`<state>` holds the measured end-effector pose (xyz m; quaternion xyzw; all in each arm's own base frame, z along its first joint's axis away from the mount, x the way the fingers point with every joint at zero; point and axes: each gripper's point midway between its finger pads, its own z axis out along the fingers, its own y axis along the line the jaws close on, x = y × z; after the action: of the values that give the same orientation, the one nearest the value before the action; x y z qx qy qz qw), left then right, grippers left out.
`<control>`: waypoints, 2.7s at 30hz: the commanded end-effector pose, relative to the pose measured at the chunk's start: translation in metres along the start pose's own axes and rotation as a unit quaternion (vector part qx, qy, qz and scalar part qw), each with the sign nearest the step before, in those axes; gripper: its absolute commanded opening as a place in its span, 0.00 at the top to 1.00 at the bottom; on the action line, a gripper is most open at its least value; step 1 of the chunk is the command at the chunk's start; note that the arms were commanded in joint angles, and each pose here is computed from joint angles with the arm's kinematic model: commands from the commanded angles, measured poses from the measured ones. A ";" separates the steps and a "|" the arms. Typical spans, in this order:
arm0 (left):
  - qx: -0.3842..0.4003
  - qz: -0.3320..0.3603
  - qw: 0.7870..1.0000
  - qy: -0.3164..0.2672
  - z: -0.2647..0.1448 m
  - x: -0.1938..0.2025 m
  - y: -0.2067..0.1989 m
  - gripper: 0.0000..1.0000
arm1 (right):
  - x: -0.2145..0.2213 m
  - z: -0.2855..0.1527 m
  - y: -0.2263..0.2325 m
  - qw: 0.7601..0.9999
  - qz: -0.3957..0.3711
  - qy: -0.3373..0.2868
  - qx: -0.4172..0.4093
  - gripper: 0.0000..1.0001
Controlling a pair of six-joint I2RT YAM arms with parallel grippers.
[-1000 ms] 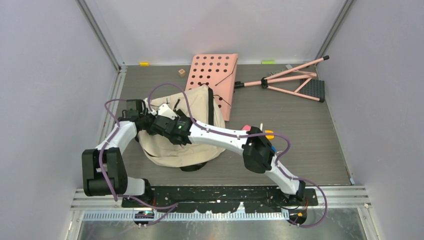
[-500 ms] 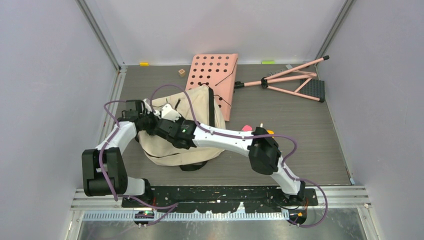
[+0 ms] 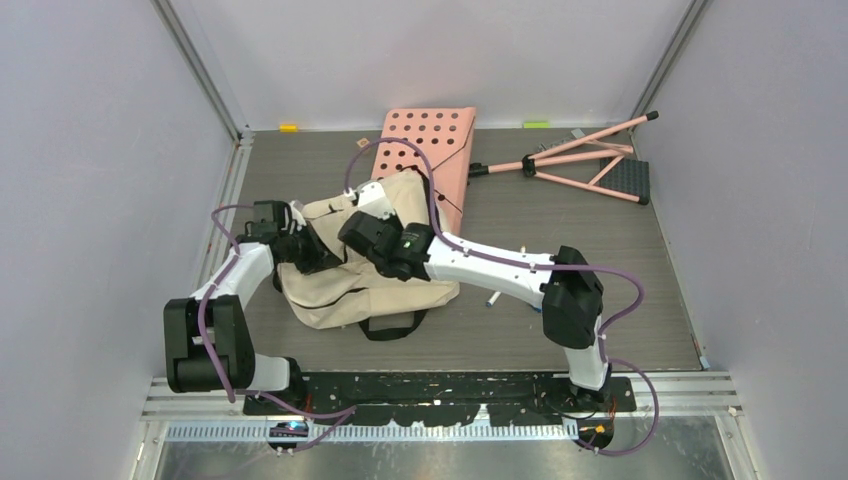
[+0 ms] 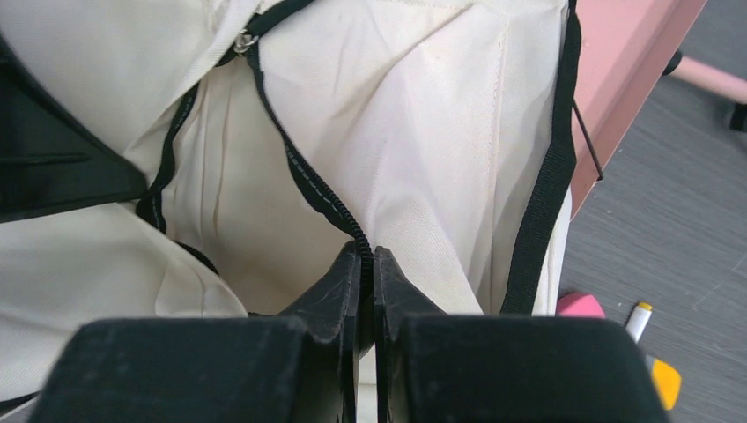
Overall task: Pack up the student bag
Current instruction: Adjust the student bag at the center of the board, then pick up the stationery from the center of the board.
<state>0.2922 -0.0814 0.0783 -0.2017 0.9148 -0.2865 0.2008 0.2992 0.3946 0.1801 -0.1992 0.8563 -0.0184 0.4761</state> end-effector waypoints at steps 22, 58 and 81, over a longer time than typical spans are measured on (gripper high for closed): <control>0.029 0.058 0.997 -0.030 -0.027 -0.012 -0.021 1.00 | -0.021 -0.048 -0.147 0.970 0.241 0.038 -0.014 0.20; 0.026 0.103 0.994 -0.008 -0.032 -0.001 -0.016 1.00 | 0.190 0.057 -0.179 0.875 0.319 0.337 0.136 0.26; 0.031 0.105 0.994 -0.013 -0.032 -0.002 -0.018 1.00 | -0.008 -0.005 -0.127 0.967 0.223 0.099 -0.078 0.76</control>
<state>0.2790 -0.0804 0.1020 -0.1076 0.9226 -0.2852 0.2367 0.3347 0.2213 0.1415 0.0485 0.9522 0.0532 0.2967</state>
